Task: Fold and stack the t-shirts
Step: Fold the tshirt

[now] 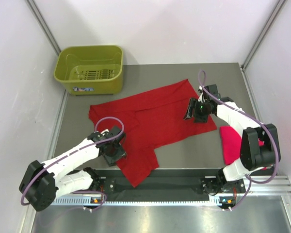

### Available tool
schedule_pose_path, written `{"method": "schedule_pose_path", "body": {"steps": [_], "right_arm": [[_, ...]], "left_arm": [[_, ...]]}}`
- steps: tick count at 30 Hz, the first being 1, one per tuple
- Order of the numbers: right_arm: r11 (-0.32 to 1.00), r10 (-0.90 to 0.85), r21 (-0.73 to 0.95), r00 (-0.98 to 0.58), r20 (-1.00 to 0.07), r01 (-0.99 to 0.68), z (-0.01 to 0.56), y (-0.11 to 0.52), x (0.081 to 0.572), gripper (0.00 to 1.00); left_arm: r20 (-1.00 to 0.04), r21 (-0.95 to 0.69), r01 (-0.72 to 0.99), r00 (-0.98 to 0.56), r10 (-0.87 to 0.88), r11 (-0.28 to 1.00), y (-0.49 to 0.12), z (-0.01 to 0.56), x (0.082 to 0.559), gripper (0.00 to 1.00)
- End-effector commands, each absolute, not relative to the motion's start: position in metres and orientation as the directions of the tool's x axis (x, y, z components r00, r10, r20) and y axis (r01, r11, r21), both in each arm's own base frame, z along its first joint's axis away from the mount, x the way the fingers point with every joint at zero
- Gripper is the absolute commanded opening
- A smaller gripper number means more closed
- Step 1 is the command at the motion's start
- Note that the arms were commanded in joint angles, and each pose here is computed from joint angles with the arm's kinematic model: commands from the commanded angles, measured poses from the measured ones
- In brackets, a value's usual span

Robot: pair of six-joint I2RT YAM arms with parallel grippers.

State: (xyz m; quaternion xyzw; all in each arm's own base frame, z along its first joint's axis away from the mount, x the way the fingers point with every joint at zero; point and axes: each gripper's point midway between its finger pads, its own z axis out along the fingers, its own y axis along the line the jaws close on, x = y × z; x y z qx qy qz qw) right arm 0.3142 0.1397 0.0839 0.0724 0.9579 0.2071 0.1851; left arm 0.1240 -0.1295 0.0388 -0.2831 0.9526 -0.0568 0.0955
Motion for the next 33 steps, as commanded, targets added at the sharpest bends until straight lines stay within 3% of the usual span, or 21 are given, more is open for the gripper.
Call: {"method": "schedule_pose_path", "body": {"steps": [1, 12, 17, 27, 33], "right_arm": [[0.889, 0.228, 0.458, -0.869, -0.439, 0.002, 0.115, 0.142, 0.324, 0.62], [0.889, 0.225, 0.458, -0.872, -0.434, 0.001, 0.108, 0.139, 0.308, 0.62], [0.89, 0.238, 0.456, -0.872, -0.427, 0.019, 0.104, 0.136, 0.302, 0.62], [0.873, 0.412, 0.414, -0.843, -0.346, 0.256, 0.081, 0.09, 0.286, 0.59], [0.831, 0.518, 0.402, -0.798, -0.309, 0.384, 0.062, 0.058, 0.281, 0.52]], "left_arm": [[-0.098, -0.165, -0.589, -0.788, -0.607, 0.791, -0.131, 0.03, 0.11, 0.57], [-0.046, -0.198, -0.621, -0.767, -0.639, 0.759, -0.138, 0.019, 0.099, 0.57], [-0.036, -0.236, -0.635, -0.751, -0.66, 0.735, -0.143, 0.011, 0.102, 0.51], [-0.082, -0.274, -0.622, -0.745, -0.662, 0.733, -0.139, 0.024, 0.108, 0.03], [-0.131, -0.318, -0.56, -0.773, -0.62, 0.765, -0.145, 0.038, 0.121, 0.0]]}}
